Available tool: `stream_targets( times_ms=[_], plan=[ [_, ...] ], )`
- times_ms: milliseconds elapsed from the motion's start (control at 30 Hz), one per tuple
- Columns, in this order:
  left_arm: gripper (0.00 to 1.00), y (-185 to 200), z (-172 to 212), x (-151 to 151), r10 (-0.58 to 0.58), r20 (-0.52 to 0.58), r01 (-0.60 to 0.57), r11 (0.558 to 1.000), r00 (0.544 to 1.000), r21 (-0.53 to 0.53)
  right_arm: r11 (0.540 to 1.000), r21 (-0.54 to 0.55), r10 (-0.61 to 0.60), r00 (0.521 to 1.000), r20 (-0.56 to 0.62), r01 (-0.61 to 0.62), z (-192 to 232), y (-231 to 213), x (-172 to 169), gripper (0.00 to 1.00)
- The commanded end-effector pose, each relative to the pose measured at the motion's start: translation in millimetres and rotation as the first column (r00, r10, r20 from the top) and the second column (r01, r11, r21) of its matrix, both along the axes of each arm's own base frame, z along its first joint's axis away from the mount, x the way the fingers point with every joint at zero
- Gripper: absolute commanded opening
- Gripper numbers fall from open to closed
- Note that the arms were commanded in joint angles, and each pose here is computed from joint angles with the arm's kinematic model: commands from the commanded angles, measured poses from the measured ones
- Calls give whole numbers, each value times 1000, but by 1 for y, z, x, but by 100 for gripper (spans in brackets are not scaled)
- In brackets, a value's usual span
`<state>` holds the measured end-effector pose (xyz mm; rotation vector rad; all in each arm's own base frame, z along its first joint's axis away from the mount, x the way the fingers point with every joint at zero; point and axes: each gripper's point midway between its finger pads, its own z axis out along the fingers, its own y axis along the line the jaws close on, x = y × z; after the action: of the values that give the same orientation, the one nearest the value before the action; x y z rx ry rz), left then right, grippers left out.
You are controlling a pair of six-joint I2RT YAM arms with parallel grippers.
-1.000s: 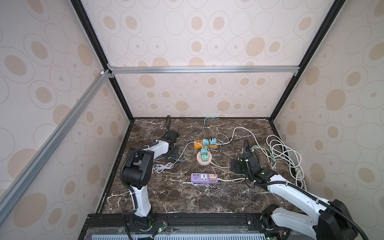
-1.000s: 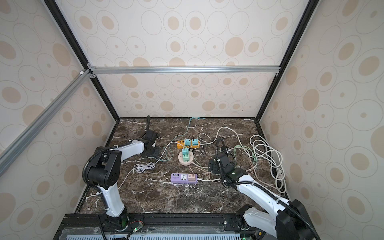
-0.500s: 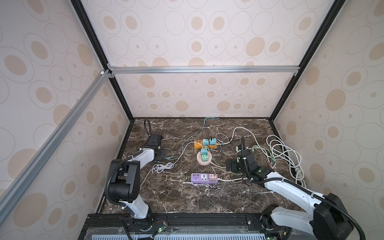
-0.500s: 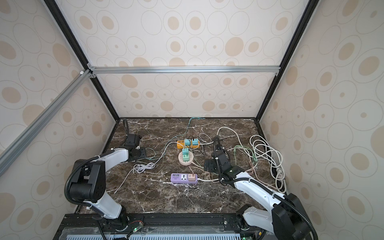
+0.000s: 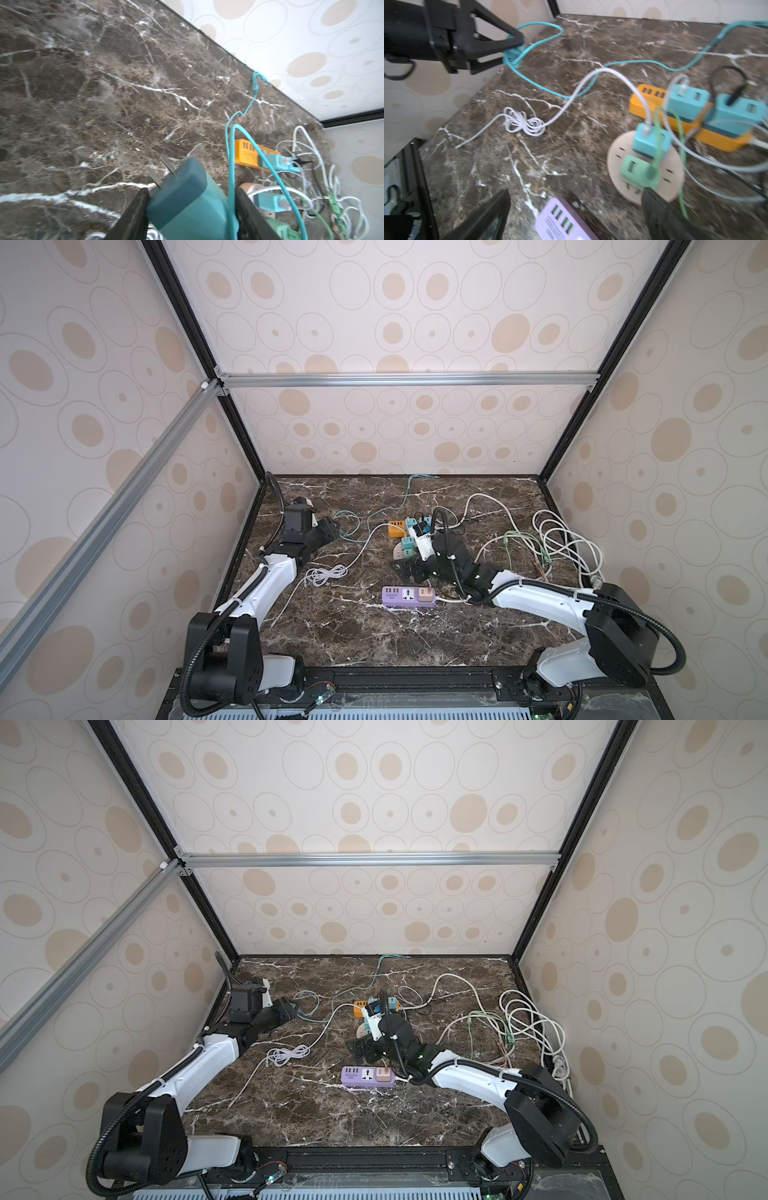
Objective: Insert the plug
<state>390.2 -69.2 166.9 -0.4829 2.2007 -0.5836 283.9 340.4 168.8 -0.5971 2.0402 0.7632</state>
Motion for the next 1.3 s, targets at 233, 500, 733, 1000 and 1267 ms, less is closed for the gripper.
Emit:
stream_targets(
  times_ms=[233, 500, 733, 1000, 1267],
  plan=[
    [32, -20, 65, 0, 21, 164, 22, 966, 986, -259, 949, 299, 31, 976, 216, -97, 34, 114, -1, 75],
    [32, -19, 76, -7, 31, 190, 21, 963, 981, -267, 889, 455, -185, 948, 261, 48, 44, 149, 47, 66],
    [33, -16, 77, -9, 32, 188, 15, 970, 982, -244, 860, 503, -259, 923, 284, 87, 52, 161, 71, 66],
    [34, -15, 74, -11, 36, 182, 9, 971, 983, -239, 838, 544, -255, 903, 347, 27, 68, 163, 78, 59],
    [34, -19, 74, -11, 26, 181, 23, 965, 983, -263, 811, 585, -241, 901, 360, -17, 80, 163, 77, 50]
  ],
)
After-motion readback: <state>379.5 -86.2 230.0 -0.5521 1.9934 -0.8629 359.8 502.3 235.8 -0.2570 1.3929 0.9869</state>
